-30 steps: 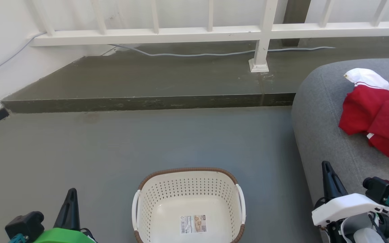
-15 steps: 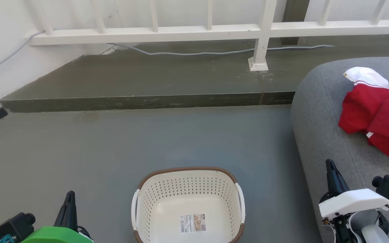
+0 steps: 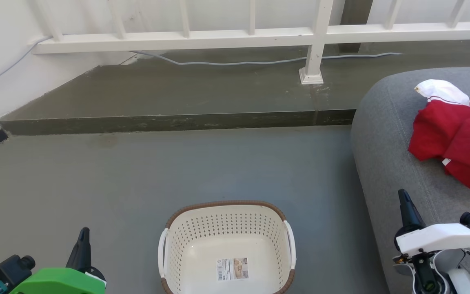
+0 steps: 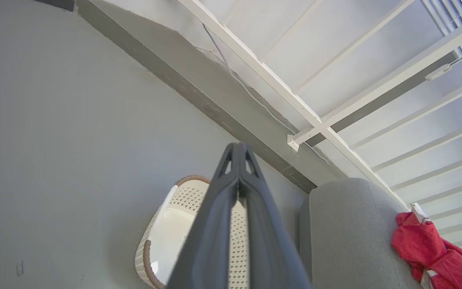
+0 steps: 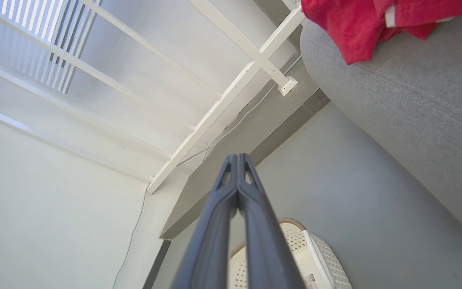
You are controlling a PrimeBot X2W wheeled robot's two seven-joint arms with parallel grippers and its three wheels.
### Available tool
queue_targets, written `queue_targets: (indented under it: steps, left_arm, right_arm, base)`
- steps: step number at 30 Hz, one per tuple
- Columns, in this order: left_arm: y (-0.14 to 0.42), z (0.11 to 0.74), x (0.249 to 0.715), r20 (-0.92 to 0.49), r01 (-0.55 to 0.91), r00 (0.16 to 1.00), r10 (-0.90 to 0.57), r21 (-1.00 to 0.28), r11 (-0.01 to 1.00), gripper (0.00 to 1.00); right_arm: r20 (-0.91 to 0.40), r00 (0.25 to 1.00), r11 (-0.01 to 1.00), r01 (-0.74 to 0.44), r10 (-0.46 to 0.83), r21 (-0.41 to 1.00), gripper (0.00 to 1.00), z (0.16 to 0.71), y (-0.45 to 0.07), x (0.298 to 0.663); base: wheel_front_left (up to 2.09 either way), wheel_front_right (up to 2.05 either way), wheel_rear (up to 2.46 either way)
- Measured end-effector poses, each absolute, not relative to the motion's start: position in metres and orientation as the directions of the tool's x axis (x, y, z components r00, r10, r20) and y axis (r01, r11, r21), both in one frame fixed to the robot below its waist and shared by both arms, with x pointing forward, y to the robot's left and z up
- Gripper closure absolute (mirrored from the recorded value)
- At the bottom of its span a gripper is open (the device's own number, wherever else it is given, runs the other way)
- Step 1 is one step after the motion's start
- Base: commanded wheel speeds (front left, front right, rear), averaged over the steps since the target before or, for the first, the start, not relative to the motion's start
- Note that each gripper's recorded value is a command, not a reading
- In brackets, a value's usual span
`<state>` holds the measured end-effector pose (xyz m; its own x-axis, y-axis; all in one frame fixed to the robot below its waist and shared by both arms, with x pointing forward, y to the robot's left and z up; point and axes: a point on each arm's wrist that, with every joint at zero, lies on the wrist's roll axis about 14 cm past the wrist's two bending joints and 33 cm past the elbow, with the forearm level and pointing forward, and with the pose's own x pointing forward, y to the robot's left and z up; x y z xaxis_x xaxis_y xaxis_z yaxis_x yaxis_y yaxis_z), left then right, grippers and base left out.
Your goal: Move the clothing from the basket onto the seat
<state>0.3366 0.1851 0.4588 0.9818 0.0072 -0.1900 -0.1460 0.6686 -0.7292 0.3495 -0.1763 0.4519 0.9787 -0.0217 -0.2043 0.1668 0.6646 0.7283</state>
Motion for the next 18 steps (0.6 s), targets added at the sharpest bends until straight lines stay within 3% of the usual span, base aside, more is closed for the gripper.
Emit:
queue_targets:
  steps: [18]
  left_arm:
    - [0.188,0.46,0.348,-0.194,-0.17,0.981,-0.004,-0.867,0.468,1.0]
  right_arm:
    - [-0.197,0.98,0.466,0.181,-0.015,0.866,1.0,0.457,-0.185,0.358]
  base:
    - [0.0,0.0,0.0]
